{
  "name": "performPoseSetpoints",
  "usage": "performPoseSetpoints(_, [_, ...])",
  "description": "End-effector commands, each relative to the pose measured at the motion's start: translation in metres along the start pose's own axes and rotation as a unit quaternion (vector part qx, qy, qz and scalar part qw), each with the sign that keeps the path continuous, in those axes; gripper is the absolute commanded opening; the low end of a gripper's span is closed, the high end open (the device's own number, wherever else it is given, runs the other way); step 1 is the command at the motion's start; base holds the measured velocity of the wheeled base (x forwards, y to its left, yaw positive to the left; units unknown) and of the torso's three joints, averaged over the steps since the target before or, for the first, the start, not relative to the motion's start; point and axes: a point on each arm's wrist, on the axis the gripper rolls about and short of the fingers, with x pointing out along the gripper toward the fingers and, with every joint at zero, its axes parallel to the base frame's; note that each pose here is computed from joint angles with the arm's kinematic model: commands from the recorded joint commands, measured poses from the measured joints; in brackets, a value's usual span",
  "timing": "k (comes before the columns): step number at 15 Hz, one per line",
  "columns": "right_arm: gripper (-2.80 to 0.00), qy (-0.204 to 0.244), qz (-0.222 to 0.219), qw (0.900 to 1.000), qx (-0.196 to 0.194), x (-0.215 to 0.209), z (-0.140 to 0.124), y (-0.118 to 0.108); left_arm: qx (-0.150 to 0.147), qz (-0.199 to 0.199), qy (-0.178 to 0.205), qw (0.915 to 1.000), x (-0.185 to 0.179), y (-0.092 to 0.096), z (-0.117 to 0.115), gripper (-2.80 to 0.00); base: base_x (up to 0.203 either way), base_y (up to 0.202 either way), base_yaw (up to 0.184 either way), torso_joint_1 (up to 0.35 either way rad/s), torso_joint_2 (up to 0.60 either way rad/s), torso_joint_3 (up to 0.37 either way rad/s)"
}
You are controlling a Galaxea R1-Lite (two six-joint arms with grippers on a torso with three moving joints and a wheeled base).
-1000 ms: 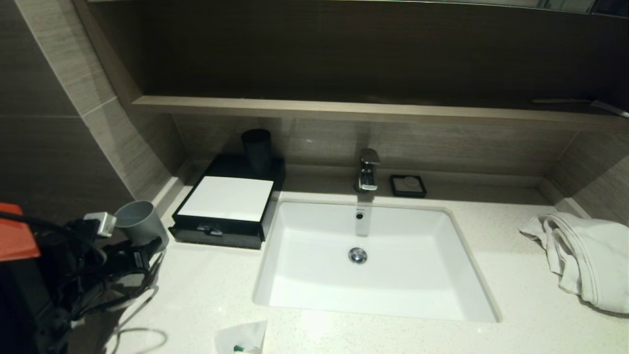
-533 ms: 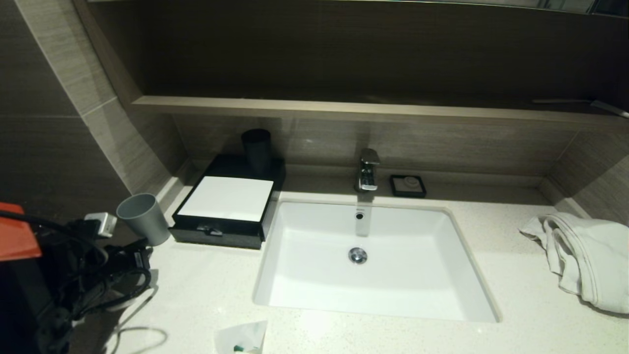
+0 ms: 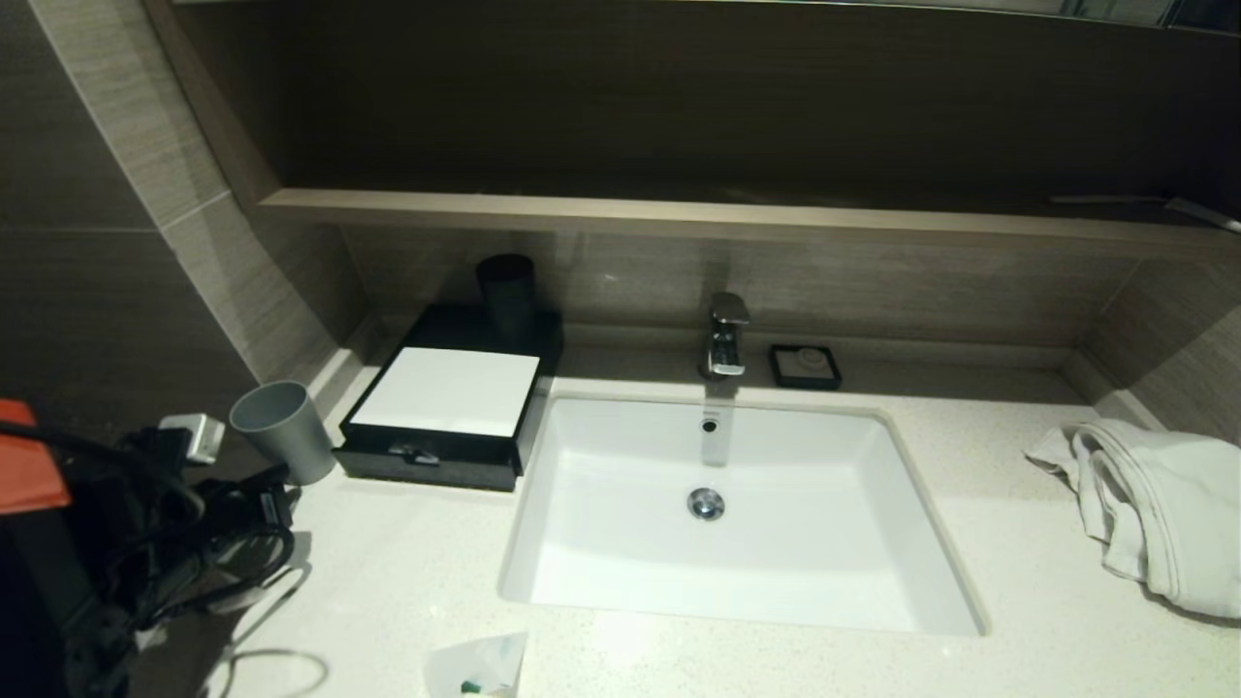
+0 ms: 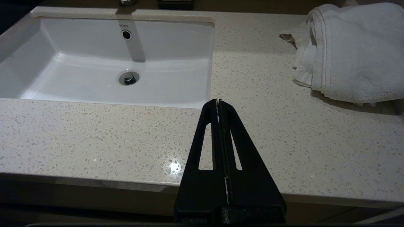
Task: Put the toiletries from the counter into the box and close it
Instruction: Pick up the cup
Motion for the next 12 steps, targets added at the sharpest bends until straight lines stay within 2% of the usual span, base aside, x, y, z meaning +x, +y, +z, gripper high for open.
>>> performPoseSetpoints(1, [-2.80, 0.000, 0.000, 1.000, 0.000, 0.000, 0.000, 0.000, 0.003, -0.001, -0.016, 0.9999, -0.006, -0.001, 0.009, -2.80, 0.000, 0.000, 0.000, 0.000, 0.00, 0.000])
performPoseSetpoints(12, [-2.80, 0.000, 0.000, 1.000, 0.000, 0.000, 0.000, 0.000, 0.018, 0.008, -0.094, 0.9953, -0.036, -0.007, 0.053, -2.80, 0.000, 0.000, 0.000, 0.000, 0.00, 0.000])
